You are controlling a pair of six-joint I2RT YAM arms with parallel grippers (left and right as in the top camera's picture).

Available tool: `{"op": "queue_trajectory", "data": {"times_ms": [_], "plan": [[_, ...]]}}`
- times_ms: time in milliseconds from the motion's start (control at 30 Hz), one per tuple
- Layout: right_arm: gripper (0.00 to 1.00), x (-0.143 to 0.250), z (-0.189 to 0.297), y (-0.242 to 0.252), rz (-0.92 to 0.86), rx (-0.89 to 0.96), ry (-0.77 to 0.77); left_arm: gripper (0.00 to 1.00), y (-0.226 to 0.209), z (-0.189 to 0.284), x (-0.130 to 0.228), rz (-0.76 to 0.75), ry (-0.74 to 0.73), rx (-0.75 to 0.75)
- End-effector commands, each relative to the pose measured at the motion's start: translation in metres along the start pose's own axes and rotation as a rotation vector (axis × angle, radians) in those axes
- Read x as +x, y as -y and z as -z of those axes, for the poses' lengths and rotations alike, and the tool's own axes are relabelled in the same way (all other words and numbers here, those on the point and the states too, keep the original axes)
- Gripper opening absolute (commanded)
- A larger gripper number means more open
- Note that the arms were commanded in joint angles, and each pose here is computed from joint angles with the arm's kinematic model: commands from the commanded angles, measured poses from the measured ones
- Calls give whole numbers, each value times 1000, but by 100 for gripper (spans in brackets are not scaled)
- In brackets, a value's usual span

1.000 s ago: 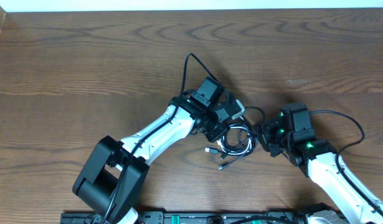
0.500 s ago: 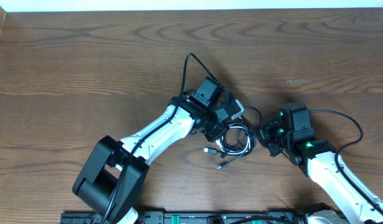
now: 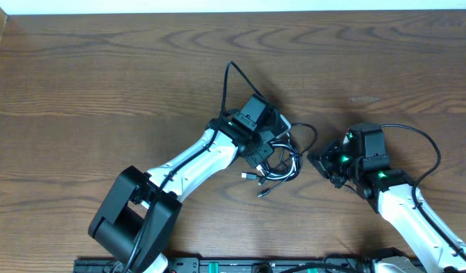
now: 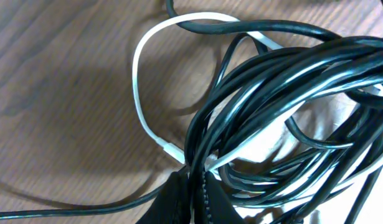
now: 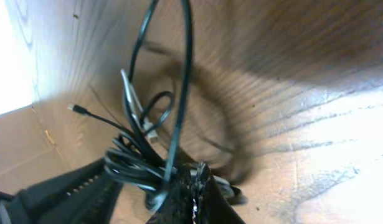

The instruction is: Untangle cables

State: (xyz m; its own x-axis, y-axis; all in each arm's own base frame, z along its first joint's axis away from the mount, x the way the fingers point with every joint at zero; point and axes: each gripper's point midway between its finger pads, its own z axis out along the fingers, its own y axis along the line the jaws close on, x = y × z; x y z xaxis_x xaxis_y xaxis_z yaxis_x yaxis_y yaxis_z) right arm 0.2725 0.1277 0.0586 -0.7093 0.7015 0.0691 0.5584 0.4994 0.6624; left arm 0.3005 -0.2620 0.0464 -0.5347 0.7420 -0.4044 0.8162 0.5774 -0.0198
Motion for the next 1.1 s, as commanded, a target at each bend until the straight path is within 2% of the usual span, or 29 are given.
{"op": "queue_trajectory", "data": {"times_ms": [0,67,133,200,400,1067], "plan": [[1,2,2,-5,37,-14,-19,8,-9,6,1,20,1,-47],[1,6,2,-12,46,-47,-46,8,-9,6,1,20,1,-46],[23,9,3,-22,52,-90,-67,8,-9,6,1,20,2,-46],[27,8,4,-27,18,-111,-66,8,-9,6,1,20,2,-46],[29,1,2,-29,-110,-105,-26,8,-9,6,1,20,1,-46],[26,9,-11,-21,-218,-38,8,8,-8,6,1,20,2,-45]]}}
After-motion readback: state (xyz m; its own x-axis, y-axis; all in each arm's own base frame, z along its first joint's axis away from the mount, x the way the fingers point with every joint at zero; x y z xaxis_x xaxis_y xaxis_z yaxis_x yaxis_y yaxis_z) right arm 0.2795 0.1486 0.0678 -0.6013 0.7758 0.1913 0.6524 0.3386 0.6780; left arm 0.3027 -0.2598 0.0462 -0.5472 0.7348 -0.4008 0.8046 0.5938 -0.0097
